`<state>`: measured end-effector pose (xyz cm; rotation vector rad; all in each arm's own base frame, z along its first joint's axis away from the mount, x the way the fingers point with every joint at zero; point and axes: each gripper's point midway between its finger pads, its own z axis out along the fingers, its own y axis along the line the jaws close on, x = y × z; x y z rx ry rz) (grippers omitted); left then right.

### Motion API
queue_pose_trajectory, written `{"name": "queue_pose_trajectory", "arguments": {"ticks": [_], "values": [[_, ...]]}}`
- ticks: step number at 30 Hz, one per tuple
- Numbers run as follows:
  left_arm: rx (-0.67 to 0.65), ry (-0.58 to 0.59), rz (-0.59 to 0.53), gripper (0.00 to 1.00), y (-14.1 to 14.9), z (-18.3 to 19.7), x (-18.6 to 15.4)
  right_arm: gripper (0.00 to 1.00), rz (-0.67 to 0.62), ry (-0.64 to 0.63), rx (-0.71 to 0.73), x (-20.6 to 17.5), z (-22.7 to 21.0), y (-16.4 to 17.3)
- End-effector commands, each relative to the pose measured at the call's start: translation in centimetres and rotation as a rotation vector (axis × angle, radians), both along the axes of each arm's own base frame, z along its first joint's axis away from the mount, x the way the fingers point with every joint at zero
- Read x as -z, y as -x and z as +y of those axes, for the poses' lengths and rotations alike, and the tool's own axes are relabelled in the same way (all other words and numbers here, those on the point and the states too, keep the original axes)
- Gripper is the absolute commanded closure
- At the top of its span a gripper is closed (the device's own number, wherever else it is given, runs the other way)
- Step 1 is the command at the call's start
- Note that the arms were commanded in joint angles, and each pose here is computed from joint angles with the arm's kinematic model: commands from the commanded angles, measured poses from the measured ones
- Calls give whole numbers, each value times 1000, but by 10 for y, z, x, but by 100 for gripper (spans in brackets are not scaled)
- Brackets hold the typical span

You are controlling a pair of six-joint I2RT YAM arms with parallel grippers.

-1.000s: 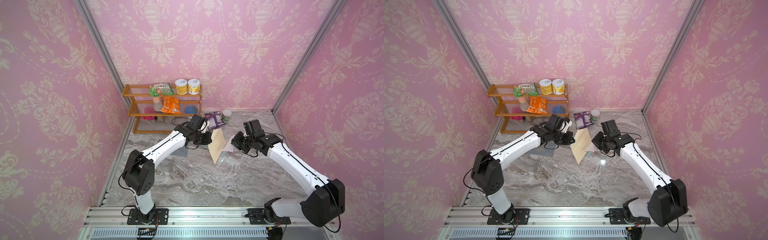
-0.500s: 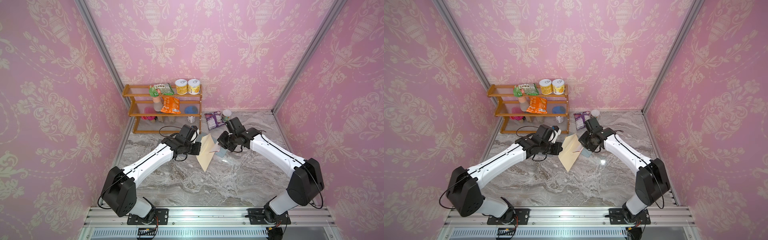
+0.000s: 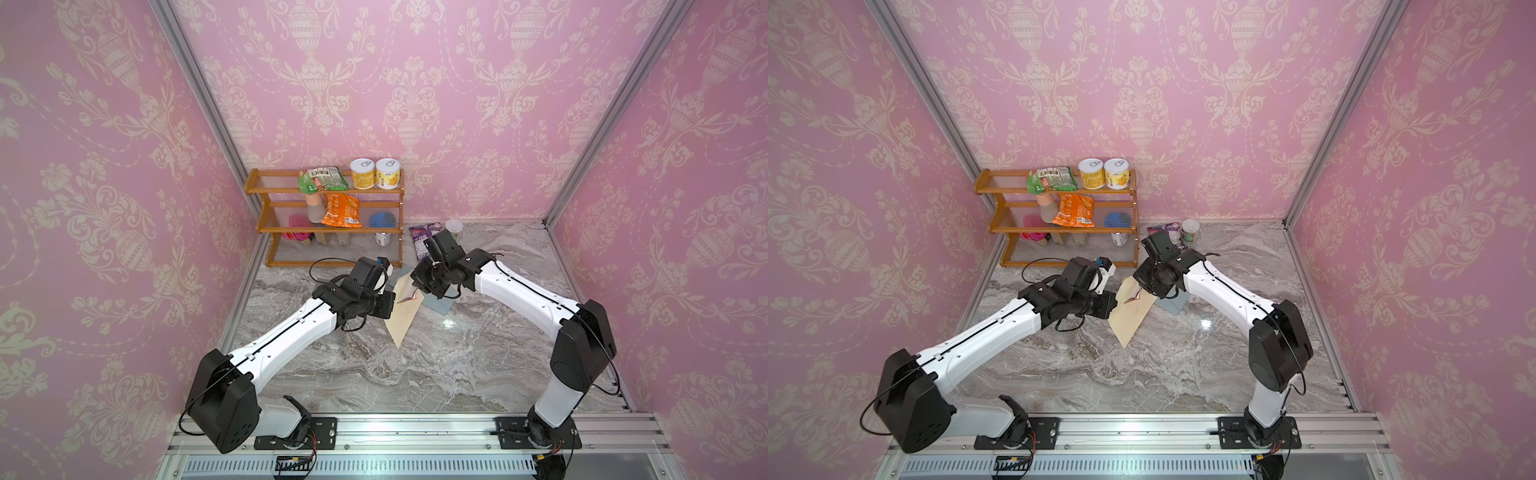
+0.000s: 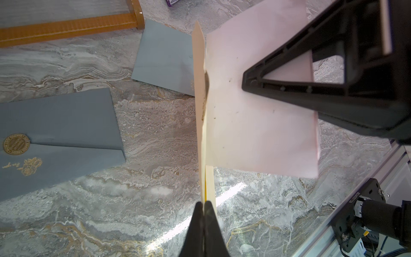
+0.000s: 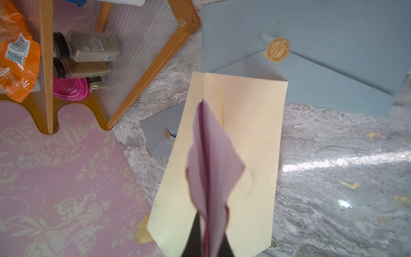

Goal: Fold the letter paper in half and place it into the envelope
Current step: Place the letter paper in the envelope.

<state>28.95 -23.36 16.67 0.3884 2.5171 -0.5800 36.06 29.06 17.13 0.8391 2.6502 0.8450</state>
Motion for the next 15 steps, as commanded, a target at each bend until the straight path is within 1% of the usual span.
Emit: {"name": "queue_pose_trajectory", "arguments": {"ticks": [1,6,15], "values": [[24,-12,-38,100,1,2,-4,100,24,-1,1,-1,7,3],[34,2,-53,100,2,-1,-7,100,45,-7,-8,2,16,3],[21,12,-70,100,3,-2,-11,100,112,-14,-2,19,26,12]]}}
